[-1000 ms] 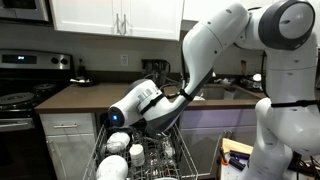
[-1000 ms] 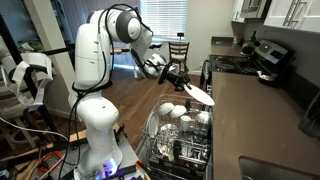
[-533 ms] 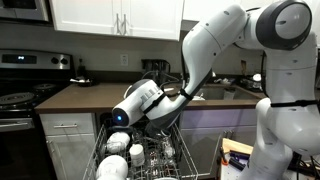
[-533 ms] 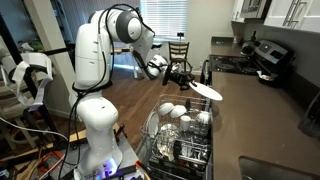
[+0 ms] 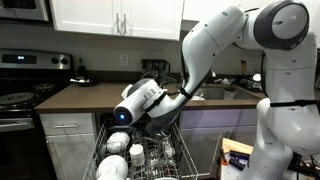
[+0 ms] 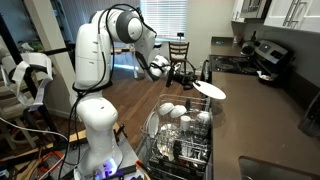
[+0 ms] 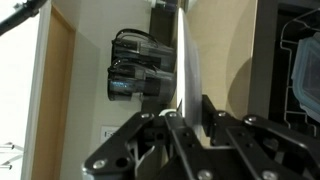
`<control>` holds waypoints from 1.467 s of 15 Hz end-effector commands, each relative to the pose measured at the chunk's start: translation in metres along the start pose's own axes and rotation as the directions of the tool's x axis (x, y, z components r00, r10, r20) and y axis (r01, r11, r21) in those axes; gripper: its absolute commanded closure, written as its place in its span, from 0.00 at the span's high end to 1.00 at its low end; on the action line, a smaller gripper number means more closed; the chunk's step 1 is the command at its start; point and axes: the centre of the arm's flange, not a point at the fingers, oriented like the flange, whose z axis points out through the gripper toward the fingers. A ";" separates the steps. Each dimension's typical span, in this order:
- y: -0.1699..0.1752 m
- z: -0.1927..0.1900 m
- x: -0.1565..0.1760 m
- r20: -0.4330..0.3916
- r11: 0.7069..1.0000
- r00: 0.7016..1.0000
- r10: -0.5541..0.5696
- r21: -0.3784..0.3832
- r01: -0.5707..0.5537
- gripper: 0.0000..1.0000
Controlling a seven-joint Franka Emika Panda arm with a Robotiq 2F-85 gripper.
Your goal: Put a plate from the dishwasher on the counter
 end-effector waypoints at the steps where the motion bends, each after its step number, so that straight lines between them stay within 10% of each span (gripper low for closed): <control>1: 0.006 0.015 -0.002 -0.045 0.999 0.998 0.037 -0.015 -0.037 0.04; 8: 0.000 0.031 0.004 -0.025 0.999 1.000 0.017 0.030 -0.016 0.15; 22: -0.019 0.050 0.015 -0.027 1.000 1.000 0.000 0.021 0.001 0.04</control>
